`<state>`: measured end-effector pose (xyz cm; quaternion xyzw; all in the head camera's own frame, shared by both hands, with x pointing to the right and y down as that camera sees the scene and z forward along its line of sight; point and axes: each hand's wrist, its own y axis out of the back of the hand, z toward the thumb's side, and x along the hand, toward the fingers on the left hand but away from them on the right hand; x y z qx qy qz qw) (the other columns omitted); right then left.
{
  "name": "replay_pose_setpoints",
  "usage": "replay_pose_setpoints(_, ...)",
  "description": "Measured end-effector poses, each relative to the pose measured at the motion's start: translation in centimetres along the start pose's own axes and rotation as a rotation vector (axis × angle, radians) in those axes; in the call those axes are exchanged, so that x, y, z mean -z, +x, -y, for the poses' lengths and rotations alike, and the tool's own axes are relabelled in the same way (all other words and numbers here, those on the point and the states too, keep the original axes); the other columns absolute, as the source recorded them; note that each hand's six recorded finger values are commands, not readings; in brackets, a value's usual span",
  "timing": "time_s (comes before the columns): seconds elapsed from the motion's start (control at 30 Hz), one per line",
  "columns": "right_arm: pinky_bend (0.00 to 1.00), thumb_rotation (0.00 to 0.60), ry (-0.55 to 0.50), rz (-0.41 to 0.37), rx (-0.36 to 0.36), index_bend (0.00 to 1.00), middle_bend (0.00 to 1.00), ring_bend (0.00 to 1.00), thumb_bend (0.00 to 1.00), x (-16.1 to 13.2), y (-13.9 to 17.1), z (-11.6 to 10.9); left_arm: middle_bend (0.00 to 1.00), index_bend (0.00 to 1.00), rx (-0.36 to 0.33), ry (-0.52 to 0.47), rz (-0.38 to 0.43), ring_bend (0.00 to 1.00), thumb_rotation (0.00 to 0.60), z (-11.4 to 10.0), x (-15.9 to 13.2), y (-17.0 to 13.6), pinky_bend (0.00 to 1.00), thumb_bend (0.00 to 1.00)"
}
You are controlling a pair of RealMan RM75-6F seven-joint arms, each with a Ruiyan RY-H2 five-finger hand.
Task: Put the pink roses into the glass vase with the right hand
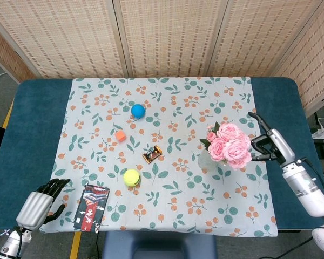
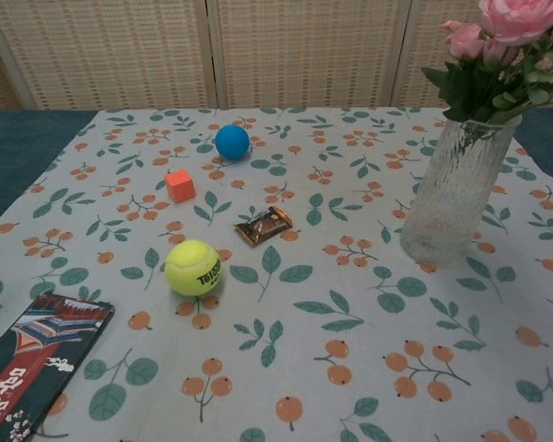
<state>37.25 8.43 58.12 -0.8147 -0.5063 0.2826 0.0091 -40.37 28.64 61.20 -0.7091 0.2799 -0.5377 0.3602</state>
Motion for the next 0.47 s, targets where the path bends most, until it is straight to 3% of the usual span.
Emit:
replay_pose_setpoints(0.07,1.00,0.600,0.071,-0.016,0.023,0.06,0.83,0.73,0.04,0.0,0.7,-0.4,0.18,0.11,0.000,-0.002,-0.003,0.16,0.600,0.0,0.1,0.0,0.37,0.38)
replay_pose_setpoints(0.13,0.96,0.600,0.189,-0.029,0.062,0.08,0.68,0.58,0.03,0.1,1.6,-1.0,0.18,0.11,-0.001,-0.001,-0.004,0.16,0.600,0.0,0.1,0.1,0.37,0.38)
replay_pose_setpoints(0.2,0.80,0.600,0.343,-0.035,0.116,0.07,0.52,0.42,0.02,0.2,2.7,-1.5,0.18,0.11,-0.001,0.000,-0.005,0.16,0.600,0.0,0.2,0.1,0.37,0.38)
replay_pose_setpoints(0.23,0.65,0.600,0.419,-0.036,0.142,0.05,0.41,0.32,0.02,0.3,3.1,-1.6,0.18,0.11,-0.001,0.000,-0.006,0.16,0.600,0.0,0.2,0.1,0.37,0.38)
replay_pose_setpoints(0.33,0.39,0.600,0.698,-0.010,0.232,0.02,0.23,0.14,0.02,0.7,5.0,-2.0,0.18,0.11,0.001,0.000,-0.006,0.16,0.600,0.1,0.2,0.1,0.37,0.38)
replay_pose_setpoints(0.47,0.29,0.600,1.013,0.067,0.308,0.00,0.12,0.03,0.01,1.7,7.6,-2.1,0.18,0.11,0.002,0.004,0.000,0.16,0.600,0.1,0.0,0.1,0.37,0.38)
